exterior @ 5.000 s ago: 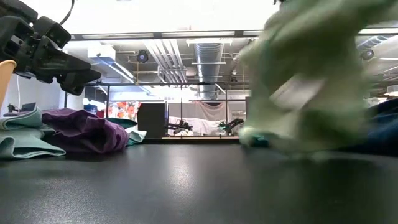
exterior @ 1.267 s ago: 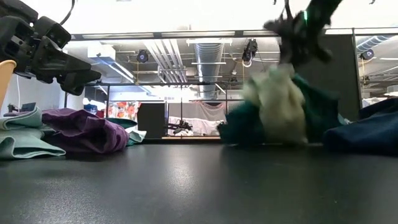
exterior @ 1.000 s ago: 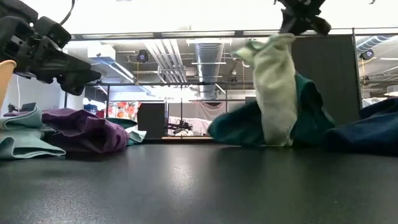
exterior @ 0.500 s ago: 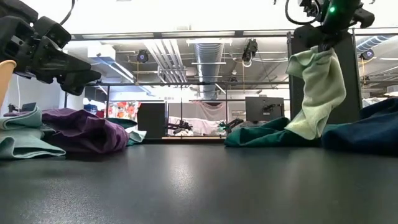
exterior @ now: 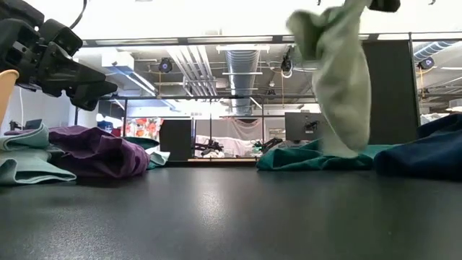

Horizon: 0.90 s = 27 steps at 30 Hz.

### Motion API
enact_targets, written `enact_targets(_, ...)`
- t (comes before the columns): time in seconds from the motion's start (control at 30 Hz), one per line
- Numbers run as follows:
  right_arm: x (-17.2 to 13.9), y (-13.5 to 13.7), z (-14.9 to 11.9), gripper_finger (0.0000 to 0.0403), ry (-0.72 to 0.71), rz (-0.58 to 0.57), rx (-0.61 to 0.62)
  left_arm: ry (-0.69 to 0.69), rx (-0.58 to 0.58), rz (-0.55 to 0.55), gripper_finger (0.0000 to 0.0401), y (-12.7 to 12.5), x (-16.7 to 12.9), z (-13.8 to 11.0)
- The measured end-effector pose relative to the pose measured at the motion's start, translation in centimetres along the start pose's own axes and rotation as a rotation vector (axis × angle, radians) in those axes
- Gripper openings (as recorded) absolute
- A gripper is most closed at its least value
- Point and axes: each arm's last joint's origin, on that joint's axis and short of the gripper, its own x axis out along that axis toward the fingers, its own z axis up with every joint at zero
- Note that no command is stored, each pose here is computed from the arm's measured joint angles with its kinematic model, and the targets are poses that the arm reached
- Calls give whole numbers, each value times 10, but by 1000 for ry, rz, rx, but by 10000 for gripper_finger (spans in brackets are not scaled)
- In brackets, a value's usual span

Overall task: Sort microfiber towel by color & place in baskets
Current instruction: Put the light green microfiber towel into the blue bin

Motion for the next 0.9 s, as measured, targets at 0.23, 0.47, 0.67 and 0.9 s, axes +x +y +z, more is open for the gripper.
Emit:
enact_targets(0.23,-34,24,-21,13,396,321,198,0,0,0,151,0,0,0)
enact_targets(0.47,-50,10,-47,13,631,125,319,0,0,0,151,0,0,0)
enact_targets(0.67,-42,9,-63,13,578,75,145,-1,0,0,151,0,0,0)
enact_targets(0.9,6,18,-107,13,785,-82,96,2,0,0,151,0,0,0)
